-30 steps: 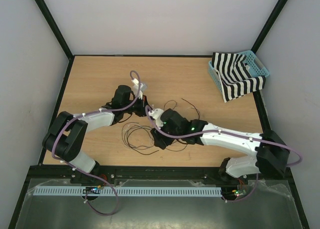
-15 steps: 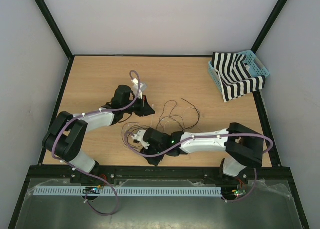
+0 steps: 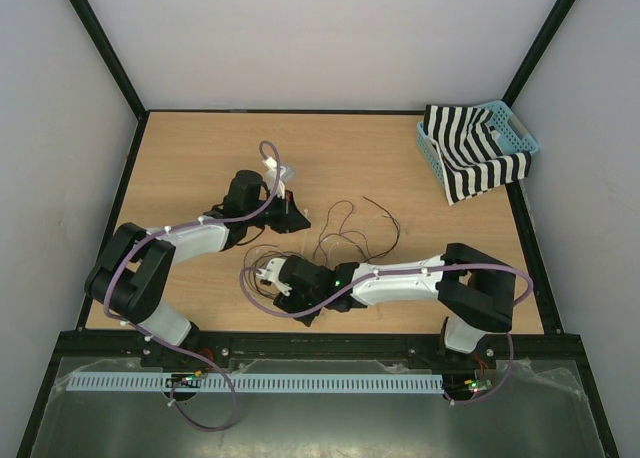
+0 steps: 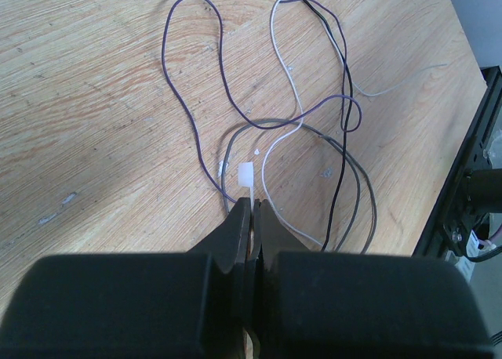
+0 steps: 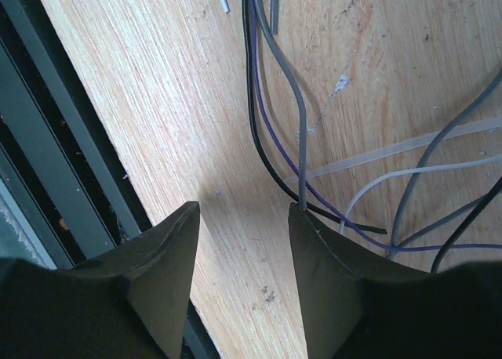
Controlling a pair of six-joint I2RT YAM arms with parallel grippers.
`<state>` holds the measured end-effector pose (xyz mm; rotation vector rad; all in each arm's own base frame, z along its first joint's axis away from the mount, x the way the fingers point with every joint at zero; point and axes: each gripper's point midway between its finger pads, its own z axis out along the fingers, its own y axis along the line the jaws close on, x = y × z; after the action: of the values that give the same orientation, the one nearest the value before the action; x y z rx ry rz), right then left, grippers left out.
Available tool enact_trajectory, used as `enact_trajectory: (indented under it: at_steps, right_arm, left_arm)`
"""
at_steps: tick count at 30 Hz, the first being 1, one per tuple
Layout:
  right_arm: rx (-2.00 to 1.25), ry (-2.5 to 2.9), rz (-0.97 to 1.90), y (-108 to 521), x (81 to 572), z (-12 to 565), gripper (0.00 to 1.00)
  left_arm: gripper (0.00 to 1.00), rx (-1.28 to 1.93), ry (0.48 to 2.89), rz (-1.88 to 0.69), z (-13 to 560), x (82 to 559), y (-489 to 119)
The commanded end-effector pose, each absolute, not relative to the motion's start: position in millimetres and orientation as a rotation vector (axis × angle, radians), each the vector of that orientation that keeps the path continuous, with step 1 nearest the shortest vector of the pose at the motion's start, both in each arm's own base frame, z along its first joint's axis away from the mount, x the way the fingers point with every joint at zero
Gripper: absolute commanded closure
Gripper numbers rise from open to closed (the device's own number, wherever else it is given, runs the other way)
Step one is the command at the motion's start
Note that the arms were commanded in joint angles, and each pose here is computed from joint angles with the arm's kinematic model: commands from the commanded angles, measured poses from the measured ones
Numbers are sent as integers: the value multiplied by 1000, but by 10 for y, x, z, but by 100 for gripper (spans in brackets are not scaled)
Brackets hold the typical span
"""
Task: Zip-tie the wires
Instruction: Tie the cable at the center of the board.
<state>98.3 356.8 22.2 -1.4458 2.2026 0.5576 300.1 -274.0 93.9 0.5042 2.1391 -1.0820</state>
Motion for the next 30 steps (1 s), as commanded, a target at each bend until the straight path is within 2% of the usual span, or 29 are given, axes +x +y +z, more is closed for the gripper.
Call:
enact_trajectory:
  at_steps: [1,19,30]
  right_arm:
    - [-1457,2168,552,3695,1038,234,42]
    - [-1437,2019,486,4149,1377,403,42]
    - [-1475,2097,511,3802,1167,327,42]
  left_arm:
    - [100,514,2104,-1109,1038,3021,-2779]
    - [100,509,2114,-1127,1027,3010,-2800]
    - [100,508,2115,-1129,1027,3020,-2803]
